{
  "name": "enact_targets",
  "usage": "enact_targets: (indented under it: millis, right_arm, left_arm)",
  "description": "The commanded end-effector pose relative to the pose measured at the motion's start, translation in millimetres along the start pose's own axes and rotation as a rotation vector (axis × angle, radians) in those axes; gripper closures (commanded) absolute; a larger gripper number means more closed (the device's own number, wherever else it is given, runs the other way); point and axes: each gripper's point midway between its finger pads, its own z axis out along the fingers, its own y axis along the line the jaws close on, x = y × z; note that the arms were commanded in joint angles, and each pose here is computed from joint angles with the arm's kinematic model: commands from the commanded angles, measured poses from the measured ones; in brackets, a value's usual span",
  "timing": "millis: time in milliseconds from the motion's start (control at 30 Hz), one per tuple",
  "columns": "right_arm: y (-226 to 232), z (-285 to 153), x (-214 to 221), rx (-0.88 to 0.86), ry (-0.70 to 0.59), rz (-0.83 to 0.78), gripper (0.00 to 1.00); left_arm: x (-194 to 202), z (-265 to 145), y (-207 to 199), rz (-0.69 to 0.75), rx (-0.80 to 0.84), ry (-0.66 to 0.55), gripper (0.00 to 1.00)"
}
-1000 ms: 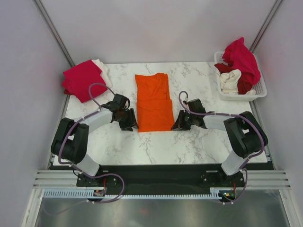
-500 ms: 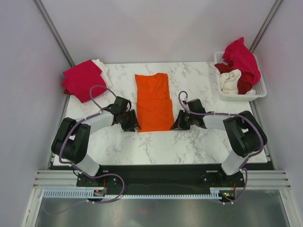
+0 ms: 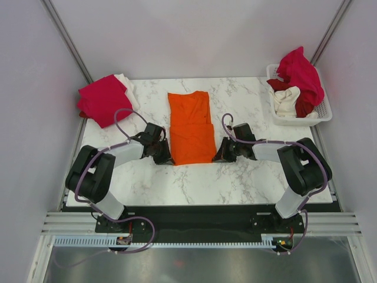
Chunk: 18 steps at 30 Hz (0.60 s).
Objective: Fold and stack the t-shirts
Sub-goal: Fold the tshirt
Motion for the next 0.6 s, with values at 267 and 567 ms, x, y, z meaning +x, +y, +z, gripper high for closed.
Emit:
enact_targets:
  millis: [267, 567]
  right_arm:
    - [-8.9, -21.6, 17.5, 0.062, 0.010, -0.010, 1.00]
    - [41.7, -95.0, 32.4, 0.012, -0.130, -0.081, 1.00]
  left_arm:
    - [14.9, -29.0, -12.1, -0.020, 0.062, -0.035, 0.98]
    - [45.8, -77.9, -21.3, -0.021, 0.110, -0.048, 0.98]
